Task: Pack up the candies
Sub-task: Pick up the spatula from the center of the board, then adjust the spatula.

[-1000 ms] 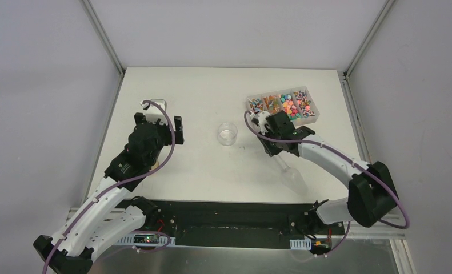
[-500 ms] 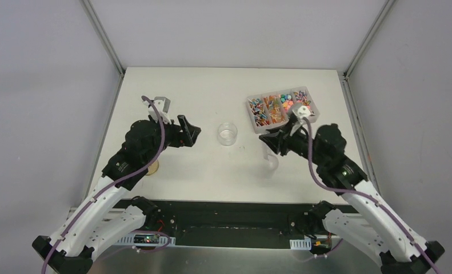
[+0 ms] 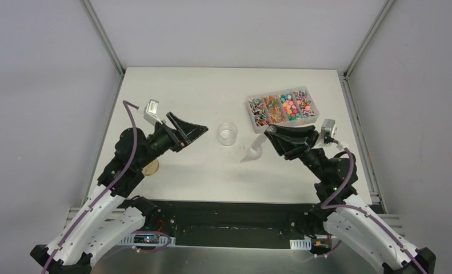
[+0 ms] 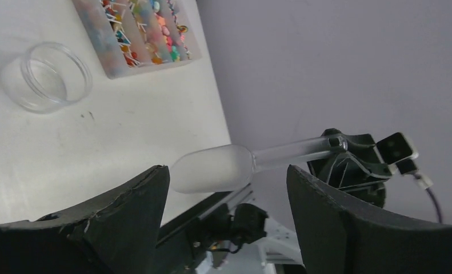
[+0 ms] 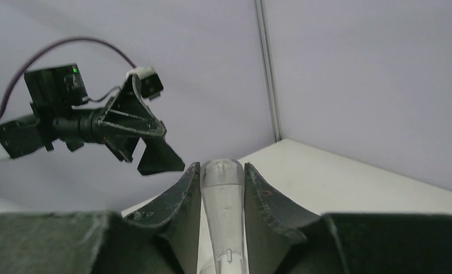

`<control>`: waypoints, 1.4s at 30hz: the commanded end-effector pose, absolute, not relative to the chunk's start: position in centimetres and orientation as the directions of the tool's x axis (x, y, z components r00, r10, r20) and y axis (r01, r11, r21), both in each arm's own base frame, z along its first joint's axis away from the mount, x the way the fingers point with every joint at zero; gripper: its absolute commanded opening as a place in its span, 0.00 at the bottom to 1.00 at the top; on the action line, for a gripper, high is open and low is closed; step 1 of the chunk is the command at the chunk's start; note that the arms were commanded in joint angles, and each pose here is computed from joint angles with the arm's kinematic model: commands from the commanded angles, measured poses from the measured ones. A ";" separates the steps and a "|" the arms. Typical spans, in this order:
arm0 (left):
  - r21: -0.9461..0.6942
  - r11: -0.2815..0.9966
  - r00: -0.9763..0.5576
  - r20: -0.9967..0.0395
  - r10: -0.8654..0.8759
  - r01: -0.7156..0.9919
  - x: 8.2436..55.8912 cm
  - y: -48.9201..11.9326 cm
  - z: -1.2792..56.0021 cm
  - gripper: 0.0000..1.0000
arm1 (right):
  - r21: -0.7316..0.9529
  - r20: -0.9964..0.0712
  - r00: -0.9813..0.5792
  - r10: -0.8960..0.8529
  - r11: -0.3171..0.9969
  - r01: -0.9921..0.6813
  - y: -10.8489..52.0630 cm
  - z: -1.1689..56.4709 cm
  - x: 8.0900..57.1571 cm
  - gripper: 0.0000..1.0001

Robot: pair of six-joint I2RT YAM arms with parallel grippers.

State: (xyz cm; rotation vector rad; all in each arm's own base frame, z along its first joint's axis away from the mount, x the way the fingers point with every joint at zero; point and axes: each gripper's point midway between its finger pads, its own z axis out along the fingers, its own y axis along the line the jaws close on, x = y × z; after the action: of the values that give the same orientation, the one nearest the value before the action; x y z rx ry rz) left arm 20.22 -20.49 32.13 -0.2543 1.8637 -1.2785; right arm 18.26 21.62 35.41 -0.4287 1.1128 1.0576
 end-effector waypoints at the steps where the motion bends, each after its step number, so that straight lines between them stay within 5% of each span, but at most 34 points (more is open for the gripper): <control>1: -0.972 0.176 -0.672 -0.234 -0.702 0.155 19.6 -21.2 33.7 0.75 | 0.149 -0.725 0.219 0.653 0.458 -0.876 19.8 42.4 17.0 0.00; 11: -0.991 -0.005 -0.646 0.090 -0.758 -0.132 21.8 -21.7 29.0 0.63 | 0.135 -0.666 0.292 0.686 0.496 -0.857 22.0 43.9 20.5 0.00; 26: -0.912 -0.130 -0.594 0.355 -0.722 -0.388 25.3 -24.7 25.0 0.57 | -0.020 -0.668 0.374 0.643 0.487 -0.873 29.0 42.6 22.6 0.00; 33: -0.904 -0.185 -0.559 0.388 -0.733 -0.385 26.6 -24.6 24.7 0.52 | -0.059 -0.685 0.386 0.618 0.481 -0.875 29.9 41.6 22.4 0.00; 42: -0.938 -0.198 -0.539 0.328 -0.776 -0.284 27.2 -23.4 26.1 0.22 | -0.094 -0.776 0.330 0.537 0.419 -0.903 30.3 37.2 20.6 0.08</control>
State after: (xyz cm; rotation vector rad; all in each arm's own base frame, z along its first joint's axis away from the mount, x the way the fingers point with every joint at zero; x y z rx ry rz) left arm 26.60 -24.18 22.87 -1.3089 1.8389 -1.7270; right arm 22.89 30.74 37.53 -0.5107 0.7787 0.9998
